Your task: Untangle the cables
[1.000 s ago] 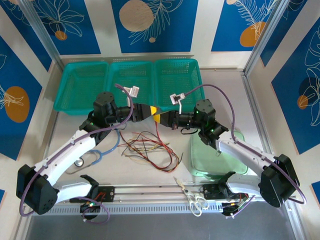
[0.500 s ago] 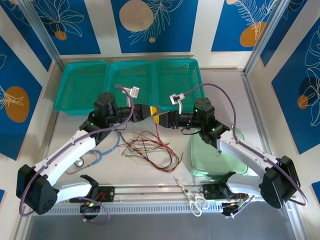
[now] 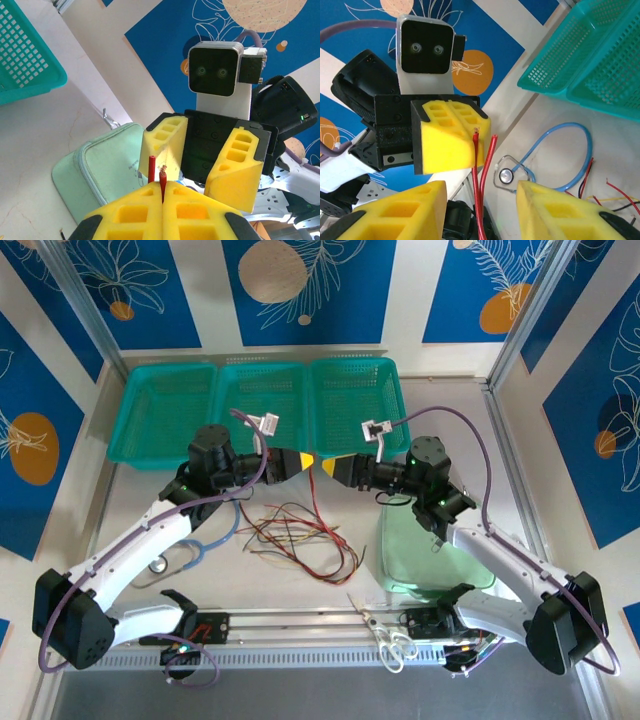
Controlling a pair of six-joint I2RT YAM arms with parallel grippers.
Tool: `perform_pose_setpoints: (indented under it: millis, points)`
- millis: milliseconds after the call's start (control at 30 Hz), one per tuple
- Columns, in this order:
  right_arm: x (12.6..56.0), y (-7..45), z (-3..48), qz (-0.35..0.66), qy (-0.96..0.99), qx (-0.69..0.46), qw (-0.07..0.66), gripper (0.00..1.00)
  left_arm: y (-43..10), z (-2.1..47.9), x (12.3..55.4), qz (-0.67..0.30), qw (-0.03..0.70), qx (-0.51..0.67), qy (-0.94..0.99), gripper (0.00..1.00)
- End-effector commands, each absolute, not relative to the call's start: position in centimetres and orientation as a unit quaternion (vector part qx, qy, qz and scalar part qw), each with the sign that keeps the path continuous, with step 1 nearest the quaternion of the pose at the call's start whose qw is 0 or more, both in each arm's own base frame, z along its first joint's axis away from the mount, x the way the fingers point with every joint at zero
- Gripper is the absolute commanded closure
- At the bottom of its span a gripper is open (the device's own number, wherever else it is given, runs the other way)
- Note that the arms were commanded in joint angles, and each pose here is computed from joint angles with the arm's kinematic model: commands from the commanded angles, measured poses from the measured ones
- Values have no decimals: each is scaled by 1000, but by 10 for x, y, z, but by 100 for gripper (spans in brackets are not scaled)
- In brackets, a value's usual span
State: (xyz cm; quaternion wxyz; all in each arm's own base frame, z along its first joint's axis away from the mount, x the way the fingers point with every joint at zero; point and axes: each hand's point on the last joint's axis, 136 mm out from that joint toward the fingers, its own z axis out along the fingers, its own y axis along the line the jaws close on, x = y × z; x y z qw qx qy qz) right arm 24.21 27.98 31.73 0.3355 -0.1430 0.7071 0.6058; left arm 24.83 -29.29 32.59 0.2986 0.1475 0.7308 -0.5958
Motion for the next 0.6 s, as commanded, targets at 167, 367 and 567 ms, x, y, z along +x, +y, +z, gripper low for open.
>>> perform_pose_setpoints:
  millis: [167,367,567]
  points:
    - [250,291,326,618,695,-149,334,61,-296,336,241,-604,307,169,716,100]
    - [255,298,332,633,685,-148,329,62,-296,336,240,-605,307,169,715,100]
    - [254,302,336,639,681,-153,325,62,-296,335,240,-606,308,168,714,100]
